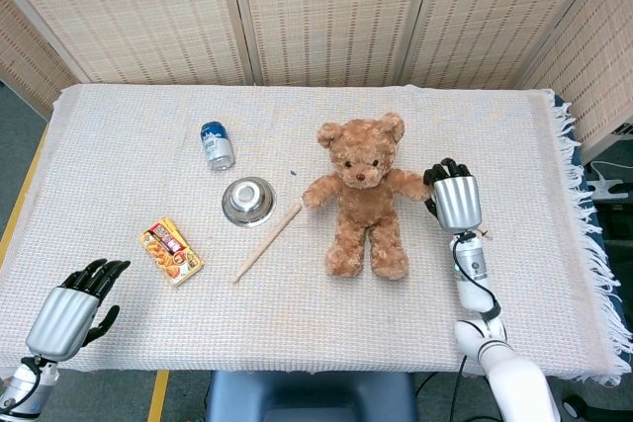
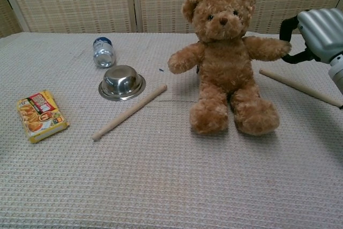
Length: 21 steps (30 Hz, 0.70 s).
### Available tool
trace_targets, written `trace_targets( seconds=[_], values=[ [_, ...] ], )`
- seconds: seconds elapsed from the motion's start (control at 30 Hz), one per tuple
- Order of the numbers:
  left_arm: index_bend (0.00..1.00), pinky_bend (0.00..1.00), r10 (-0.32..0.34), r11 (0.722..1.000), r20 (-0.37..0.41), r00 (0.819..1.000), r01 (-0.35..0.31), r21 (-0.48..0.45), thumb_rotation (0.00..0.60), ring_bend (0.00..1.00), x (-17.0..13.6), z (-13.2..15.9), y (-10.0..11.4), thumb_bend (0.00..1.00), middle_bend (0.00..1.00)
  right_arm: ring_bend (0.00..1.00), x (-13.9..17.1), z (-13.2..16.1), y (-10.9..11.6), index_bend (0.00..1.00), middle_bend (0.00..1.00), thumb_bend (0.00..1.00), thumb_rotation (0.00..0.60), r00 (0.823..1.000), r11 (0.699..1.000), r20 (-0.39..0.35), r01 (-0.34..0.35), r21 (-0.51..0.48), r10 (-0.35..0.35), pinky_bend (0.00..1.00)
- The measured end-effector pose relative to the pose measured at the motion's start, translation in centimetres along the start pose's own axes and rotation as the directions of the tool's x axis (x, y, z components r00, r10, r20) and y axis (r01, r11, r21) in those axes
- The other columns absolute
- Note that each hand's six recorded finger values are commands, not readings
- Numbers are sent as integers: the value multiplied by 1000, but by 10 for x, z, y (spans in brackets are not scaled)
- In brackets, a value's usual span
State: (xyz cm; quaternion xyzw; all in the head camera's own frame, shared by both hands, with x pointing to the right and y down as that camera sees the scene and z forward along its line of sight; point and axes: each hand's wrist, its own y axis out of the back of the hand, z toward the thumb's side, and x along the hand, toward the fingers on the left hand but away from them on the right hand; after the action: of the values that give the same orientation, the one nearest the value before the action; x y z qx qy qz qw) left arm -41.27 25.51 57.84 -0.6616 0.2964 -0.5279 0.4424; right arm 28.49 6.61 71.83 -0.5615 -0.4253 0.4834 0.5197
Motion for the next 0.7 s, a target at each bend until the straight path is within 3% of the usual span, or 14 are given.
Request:
trace_targets(
  seconds=[0.2, 0.3, 0.37, 0.47, 0.6, 0.7],
  values=[
    [136, 369, -1, 1000, 1, 1000, 1, 2, 600, 157, 0, 0, 0, 389, 183, 324, 7, 1, -9, 598, 520, 221, 600, 999, 999, -3, -40, -3, 40, 485],
    [136, 369, -1, 1000, 1, 1000, 1, 3, 600, 158, 0, 0, 0, 389, 183, 316, 8, 1, -11, 547, 517, 217, 600, 999, 999, -3, -46, -6, 46, 484],
    [136, 369, -2, 1000, 0, 1000, 2, 2, 600, 157, 0, -1, 0, 389, 184, 251, 9, 0, -12, 432, 445, 211, 600, 999, 998, -9, -54, -13, 54, 441],
    [136, 369, -1, 1000, -3, 1000, 1, 0, 600, 158, 0, -2, 0, 390, 184, 60, 13, -4, -14, 231, 230, 138, 600, 997, 997, -10, -71, -41, 71, 286],
    [136, 369, -3, 1000, -4, 1000, 3, -2, 600, 158, 0, -2, -1, 389, 184, 0, 23, -10, -15, 45, 73, 92, 600, 996, 993, -12, -85, -80, 84, 174],
    [137, 370, -6, 1000, -4, 1000, 6, 0, 600, 158, 1, -2, -1, 389, 184, 0, 34, -15, -12, 0, 10, 88, 600, 996, 990, -15, -93, -106, 92, 154]
  ],
)
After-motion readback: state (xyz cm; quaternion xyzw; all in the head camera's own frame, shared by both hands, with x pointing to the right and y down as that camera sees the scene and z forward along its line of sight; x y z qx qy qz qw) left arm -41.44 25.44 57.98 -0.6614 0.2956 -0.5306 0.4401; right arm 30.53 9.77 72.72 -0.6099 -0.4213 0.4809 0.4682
